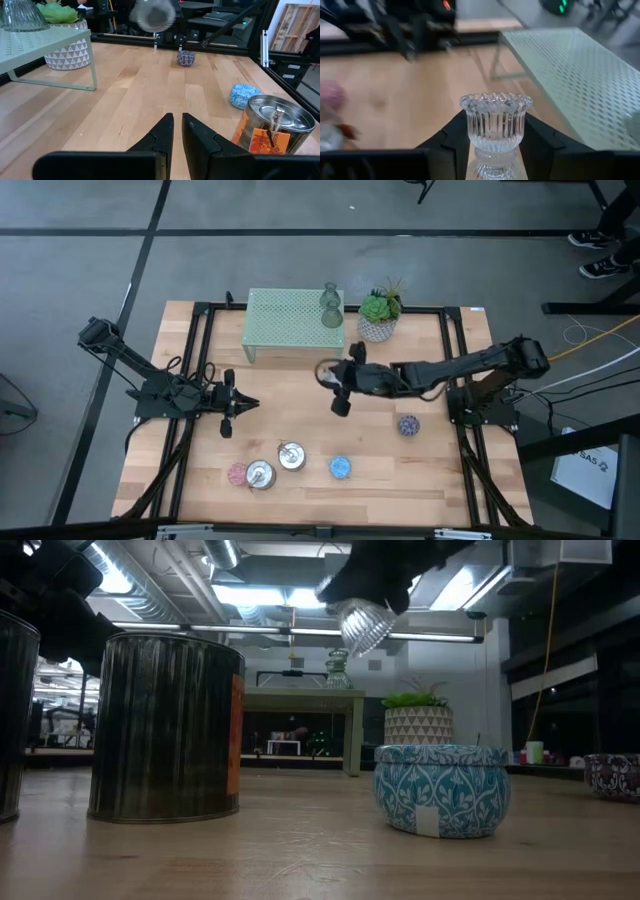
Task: Pick & Place candle stick holders
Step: Put the transparent glass candle holder on the shelf
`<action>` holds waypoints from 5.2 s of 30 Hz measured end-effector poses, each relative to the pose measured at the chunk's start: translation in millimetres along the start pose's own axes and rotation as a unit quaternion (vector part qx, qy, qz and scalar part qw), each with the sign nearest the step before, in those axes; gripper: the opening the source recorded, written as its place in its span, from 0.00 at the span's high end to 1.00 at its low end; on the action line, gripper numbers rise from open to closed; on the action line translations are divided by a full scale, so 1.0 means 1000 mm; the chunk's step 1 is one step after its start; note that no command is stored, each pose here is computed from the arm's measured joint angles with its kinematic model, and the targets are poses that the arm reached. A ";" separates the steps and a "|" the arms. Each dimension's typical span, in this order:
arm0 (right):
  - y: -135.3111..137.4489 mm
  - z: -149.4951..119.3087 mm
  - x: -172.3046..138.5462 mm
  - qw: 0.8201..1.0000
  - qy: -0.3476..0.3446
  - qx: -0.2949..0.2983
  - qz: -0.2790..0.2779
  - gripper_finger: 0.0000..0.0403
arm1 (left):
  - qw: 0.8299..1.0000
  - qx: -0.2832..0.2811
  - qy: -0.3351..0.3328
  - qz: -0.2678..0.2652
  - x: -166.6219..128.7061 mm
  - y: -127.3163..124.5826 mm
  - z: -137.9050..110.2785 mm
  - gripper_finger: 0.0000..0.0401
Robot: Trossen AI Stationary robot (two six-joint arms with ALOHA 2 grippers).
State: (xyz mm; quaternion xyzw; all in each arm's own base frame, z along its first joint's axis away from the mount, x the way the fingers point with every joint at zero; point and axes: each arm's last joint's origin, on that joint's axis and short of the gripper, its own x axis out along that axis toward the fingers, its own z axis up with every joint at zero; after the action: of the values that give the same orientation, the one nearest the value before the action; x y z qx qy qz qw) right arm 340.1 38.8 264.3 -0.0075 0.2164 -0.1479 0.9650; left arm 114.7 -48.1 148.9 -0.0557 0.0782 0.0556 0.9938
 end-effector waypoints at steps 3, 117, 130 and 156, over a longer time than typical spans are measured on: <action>0.001 -0.008 -0.008 1.000 -0.027 0.009 0.010 0.67 | 1.000 0.000 0.000 0.000 0.000 0.000 0.000 0.92; -0.112 -0.065 0.064 0.955 -0.210 0.159 -0.133 0.59 | 1.000 0.000 0.000 0.000 0.000 0.000 0.000 0.92; -0.111 -0.048 0.074 0.964 -0.169 0.154 -0.135 0.59 | 1.000 0.000 0.000 0.000 0.000 0.000 0.000 0.92; -0.103 -0.048 0.073 0.960 -0.162 0.159 -0.166 0.63 | 1.000 0.000 0.000 0.000 0.000 0.000 0.000 0.92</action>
State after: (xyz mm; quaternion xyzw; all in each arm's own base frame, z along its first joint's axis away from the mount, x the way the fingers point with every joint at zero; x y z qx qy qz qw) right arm 353.9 -78.8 198.3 0.0862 0.0265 -0.3353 0.9378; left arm 114.7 -48.2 148.9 -0.0557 0.0784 0.0552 0.9938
